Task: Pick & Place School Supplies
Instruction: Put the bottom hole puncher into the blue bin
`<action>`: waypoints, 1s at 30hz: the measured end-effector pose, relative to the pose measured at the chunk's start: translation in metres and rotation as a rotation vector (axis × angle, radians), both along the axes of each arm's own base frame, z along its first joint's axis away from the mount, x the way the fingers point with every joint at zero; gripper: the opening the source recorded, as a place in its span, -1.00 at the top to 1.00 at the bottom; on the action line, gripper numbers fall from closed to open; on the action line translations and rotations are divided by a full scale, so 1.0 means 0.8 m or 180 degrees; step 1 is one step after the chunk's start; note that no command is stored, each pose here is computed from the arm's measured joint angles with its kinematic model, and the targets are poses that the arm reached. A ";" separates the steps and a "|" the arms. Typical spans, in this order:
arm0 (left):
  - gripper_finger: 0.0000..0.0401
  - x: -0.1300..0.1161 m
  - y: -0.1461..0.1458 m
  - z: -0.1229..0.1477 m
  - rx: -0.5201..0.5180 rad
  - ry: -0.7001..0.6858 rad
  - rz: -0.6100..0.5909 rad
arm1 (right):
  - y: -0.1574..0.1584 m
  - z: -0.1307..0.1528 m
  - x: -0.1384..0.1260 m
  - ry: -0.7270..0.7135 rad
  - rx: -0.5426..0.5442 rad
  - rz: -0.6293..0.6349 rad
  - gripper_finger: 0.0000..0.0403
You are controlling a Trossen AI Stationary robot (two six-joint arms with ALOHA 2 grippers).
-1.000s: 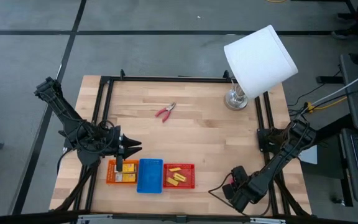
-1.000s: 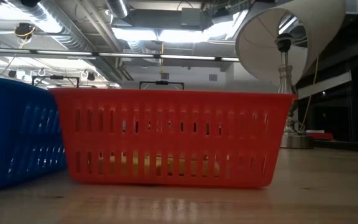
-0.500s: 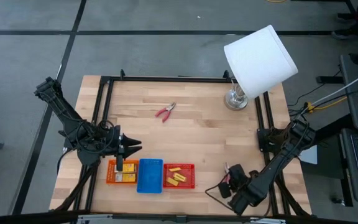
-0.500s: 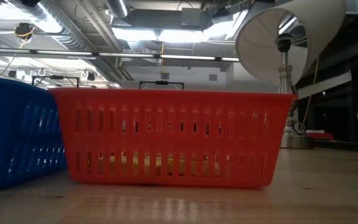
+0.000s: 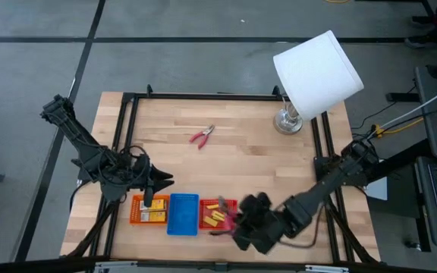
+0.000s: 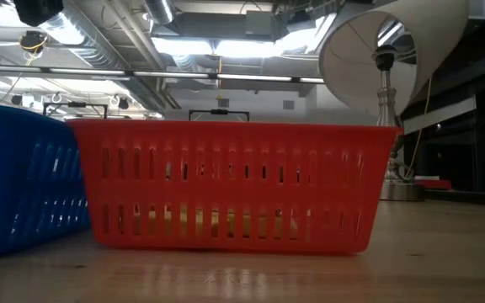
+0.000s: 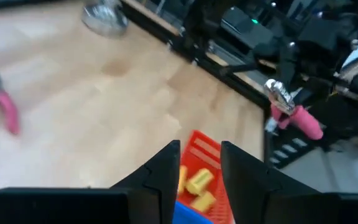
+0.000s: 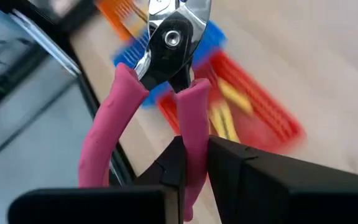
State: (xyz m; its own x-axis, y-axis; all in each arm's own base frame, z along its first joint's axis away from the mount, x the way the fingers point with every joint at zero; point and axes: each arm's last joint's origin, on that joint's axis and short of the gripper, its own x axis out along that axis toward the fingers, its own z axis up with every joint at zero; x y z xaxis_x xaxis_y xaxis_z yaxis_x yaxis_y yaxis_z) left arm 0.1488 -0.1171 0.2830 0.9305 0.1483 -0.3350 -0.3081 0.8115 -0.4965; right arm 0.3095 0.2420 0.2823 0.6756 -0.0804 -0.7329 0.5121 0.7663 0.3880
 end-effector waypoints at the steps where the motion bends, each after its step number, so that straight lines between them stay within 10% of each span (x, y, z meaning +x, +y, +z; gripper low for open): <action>1: 0.42 0.002 0.000 0.001 -0.0109 -0.0018 -0.0008 | -0.004 0.003 0.009 -0.0104 -0.0025 0.0073 0.78; 19: -0.16 0.060 -0.012 0.031 -0.1200 -0.0998 -0.0259 | -0.054 0.036 0.074 -0.0964 -0.0561 0.0297 0.78; 30: -0.16 0.099 0.005 0.031 -0.1086 -0.1327 -0.0377 | -0.055 0.041 0.079 -0.1087 -0.0575 0.0357 0.78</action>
